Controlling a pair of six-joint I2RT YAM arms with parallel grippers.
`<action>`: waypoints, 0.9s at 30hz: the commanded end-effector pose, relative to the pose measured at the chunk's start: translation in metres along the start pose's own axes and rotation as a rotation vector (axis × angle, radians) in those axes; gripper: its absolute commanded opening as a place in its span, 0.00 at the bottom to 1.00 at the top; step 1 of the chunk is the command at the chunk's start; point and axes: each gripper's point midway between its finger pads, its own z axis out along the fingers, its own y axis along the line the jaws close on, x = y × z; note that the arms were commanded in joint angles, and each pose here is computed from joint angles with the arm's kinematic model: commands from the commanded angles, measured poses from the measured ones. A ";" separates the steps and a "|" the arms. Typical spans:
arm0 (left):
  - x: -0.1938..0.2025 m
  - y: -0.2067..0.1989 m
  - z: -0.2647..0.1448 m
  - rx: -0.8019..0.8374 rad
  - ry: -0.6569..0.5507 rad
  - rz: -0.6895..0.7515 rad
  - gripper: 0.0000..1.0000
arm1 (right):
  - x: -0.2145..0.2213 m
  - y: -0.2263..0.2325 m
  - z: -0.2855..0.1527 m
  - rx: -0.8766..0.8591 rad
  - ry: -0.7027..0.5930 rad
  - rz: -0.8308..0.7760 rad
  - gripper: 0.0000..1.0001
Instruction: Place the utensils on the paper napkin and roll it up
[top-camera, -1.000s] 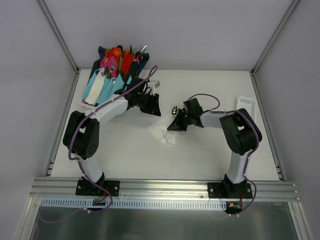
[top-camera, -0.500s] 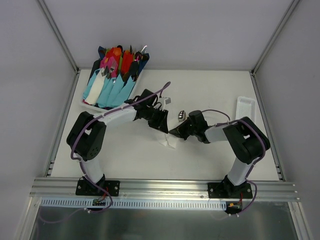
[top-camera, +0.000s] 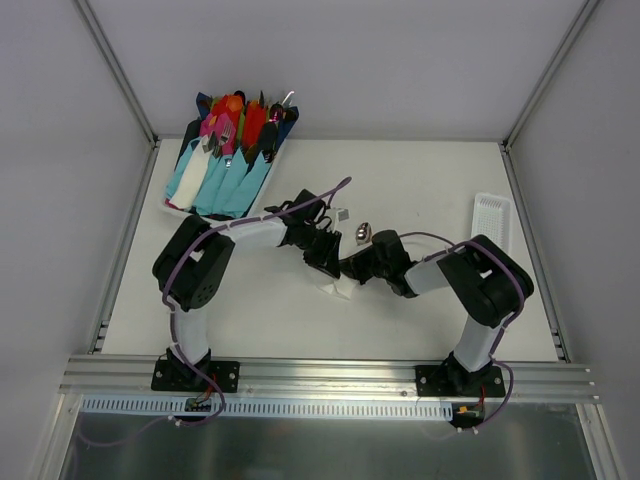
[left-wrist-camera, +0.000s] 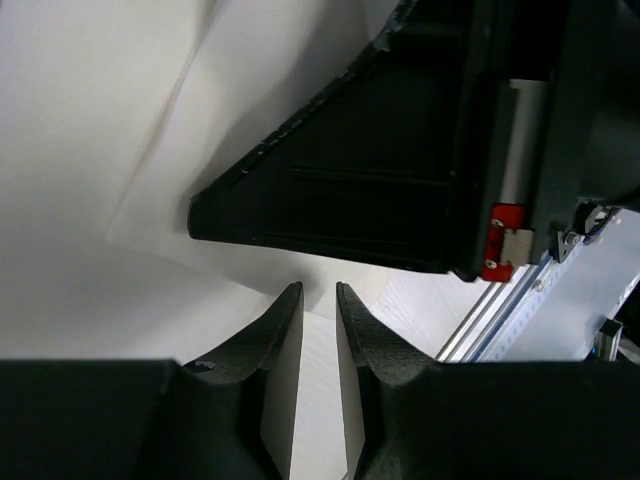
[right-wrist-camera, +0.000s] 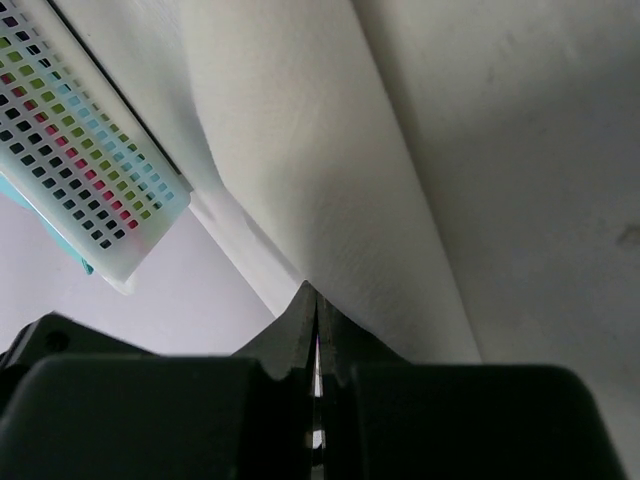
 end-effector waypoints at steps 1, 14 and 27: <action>-0.010 0.002 0.005 -0.008 -0.026 -0.018 0.20 | -0.015 -0.092 -0.004 0.297 -0.076 0.060 0.00; 0.000 0.069 0.019 -0.199 0.024 -0.118 0.15 | -0.030 -0.047 -0.014 0.182 -0.023 -0.081 0.01; -0.026 0.085 0.006 -0.231 0.059 0.049 0.14 | -0.067 0.021 -0.024 0.235 0.132 -0.526 0.05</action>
